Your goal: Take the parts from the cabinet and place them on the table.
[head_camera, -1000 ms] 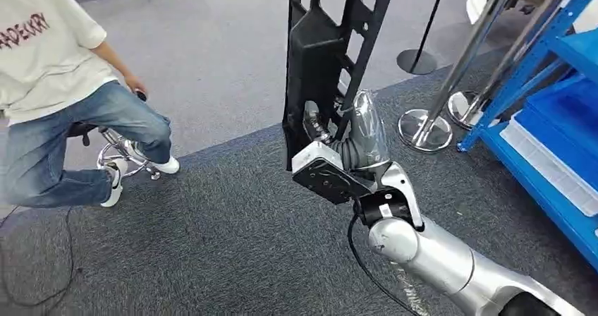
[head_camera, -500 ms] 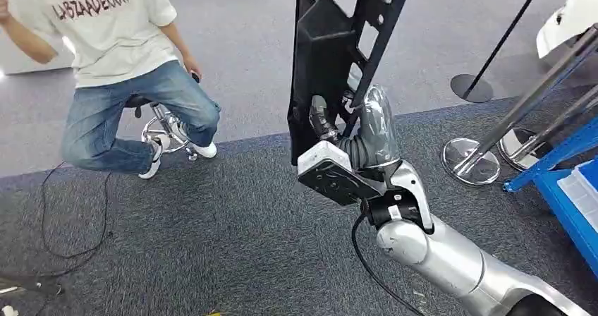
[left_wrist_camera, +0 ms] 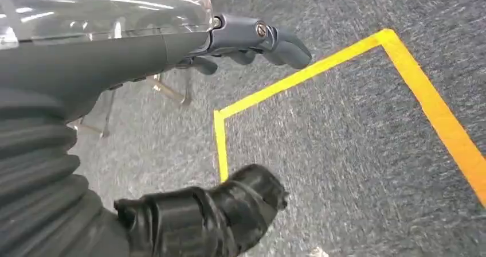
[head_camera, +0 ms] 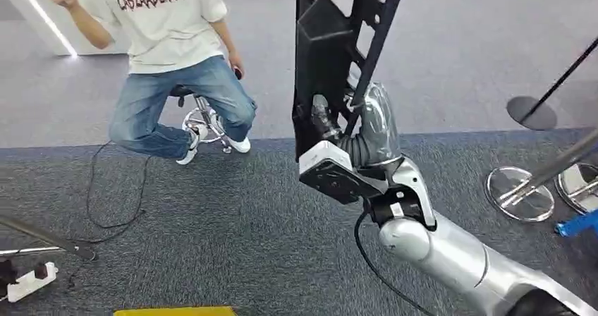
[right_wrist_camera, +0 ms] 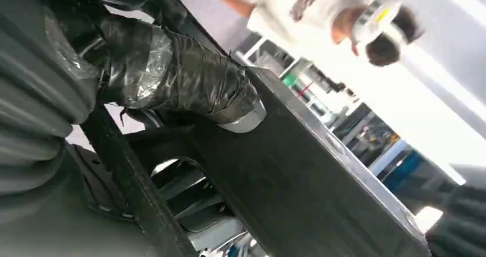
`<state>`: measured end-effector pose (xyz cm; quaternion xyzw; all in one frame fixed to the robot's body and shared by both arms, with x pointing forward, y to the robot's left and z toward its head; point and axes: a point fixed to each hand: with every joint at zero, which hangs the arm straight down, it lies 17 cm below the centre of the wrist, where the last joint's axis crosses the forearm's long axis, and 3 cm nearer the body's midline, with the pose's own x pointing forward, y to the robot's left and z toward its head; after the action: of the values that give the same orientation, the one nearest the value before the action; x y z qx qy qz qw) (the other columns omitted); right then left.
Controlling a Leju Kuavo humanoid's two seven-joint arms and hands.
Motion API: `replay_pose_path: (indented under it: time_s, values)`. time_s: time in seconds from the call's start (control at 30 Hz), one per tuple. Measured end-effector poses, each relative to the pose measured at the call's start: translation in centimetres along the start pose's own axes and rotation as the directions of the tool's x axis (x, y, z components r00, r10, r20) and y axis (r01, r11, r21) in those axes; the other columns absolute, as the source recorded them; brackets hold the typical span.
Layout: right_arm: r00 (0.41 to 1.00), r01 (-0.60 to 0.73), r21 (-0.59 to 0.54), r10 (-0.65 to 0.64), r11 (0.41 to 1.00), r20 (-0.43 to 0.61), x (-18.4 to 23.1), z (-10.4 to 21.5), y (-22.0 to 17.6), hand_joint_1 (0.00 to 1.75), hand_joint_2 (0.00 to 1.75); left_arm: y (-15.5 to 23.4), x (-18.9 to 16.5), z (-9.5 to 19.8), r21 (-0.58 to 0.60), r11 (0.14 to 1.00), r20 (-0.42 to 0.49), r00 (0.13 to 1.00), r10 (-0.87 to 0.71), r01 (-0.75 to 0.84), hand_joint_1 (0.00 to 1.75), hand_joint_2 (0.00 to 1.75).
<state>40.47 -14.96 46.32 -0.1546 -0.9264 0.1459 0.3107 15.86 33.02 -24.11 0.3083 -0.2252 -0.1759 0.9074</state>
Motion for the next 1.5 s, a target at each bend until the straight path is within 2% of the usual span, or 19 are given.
replay_pose_path:
  time_s: [1.5]
  values:
    - [0.997,-0.081,0.04,0.081,0.996,0.016,0.4,-1.2,-0.1,1.75,1.75,0.1,-0.2,-0.1,-0.006,1.0,-0.01,1.0,0.009,-0.009,0.0,1.75]
